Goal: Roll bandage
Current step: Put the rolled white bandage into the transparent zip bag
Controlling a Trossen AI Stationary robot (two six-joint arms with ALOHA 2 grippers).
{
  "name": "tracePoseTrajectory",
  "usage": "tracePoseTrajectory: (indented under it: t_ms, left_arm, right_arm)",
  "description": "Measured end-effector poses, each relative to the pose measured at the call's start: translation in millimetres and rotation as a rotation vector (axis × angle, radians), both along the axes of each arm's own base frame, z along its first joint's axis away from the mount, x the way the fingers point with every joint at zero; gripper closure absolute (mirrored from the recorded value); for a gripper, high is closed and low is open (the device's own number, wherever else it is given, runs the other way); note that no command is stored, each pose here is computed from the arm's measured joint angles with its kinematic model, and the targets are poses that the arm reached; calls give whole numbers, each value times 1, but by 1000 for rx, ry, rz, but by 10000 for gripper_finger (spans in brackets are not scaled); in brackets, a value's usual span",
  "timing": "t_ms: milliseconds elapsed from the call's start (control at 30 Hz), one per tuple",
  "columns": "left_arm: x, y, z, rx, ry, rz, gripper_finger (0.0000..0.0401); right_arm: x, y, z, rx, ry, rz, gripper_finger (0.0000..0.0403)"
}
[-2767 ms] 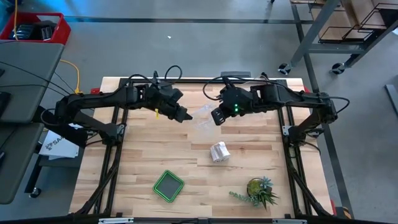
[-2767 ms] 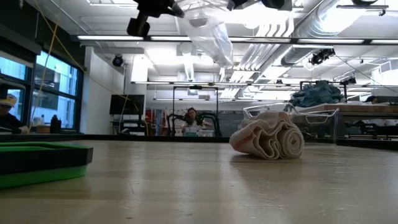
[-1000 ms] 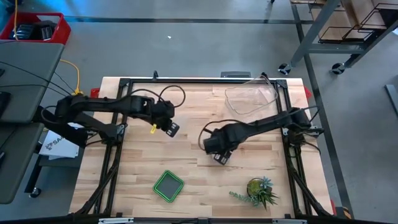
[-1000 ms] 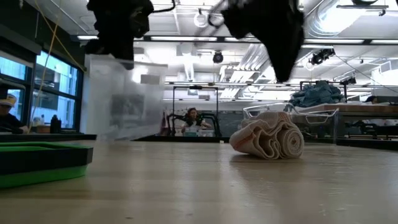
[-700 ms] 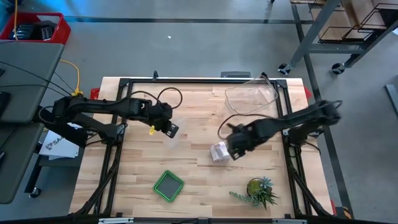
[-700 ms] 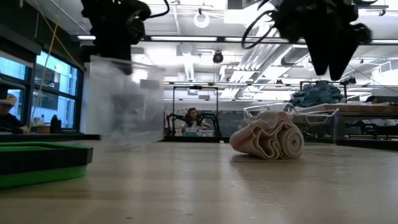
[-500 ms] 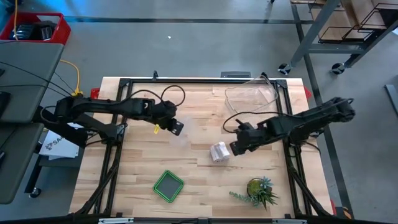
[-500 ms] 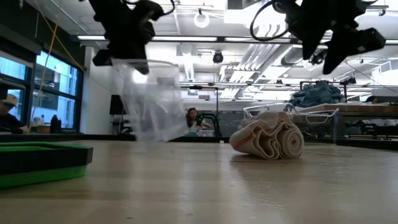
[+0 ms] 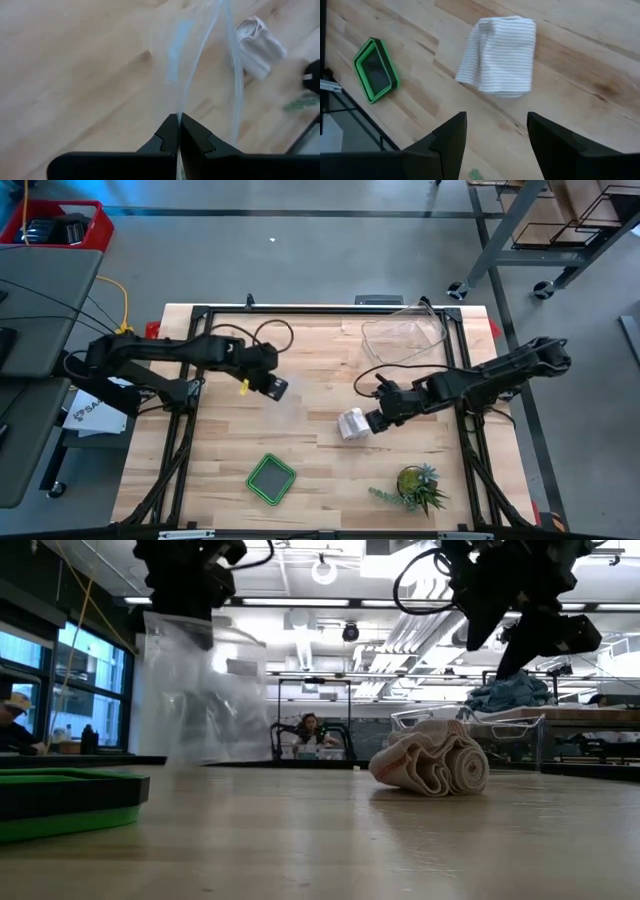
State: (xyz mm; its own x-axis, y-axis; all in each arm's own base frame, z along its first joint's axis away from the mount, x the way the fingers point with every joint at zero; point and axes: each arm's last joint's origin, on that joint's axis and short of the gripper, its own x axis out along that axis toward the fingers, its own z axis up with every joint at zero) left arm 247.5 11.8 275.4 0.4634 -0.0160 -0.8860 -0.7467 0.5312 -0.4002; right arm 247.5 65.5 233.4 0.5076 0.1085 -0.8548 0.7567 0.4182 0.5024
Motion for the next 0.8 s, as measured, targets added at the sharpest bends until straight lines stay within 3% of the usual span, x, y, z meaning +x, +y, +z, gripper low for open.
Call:
tracePoseTrajectory:
  t_ms: [167, 267, 467, 600, 700, 800]
  left_arm:
    - [5, 1, -5, 41, 46, -15, 401]
    - [18, 3, -17, 66, 59, -5, 401]
    - [51, 3, -42, 48, 4, -9, 401]
    - [61, 3, -52, 27, -5, 1, 401]
    - [61, 3, -48, 8, -27, 9, 401]
    - [62, 2, -35, -22, -132, 15, 401]
  right_arm:
    - [4, -5, 1, -12, -33, 4, 203]
    - [13, -9, 6, -13, -137, 0, 203]
    - [33, -24, 16, 49, -323, -164, 203]
    - [47, -30, 11, 95, -367, -188, 203]
    - [59, -31, -2, 157, -355, -218, 203]
    - [74, -31, -6, 209, -444, -210, 203]
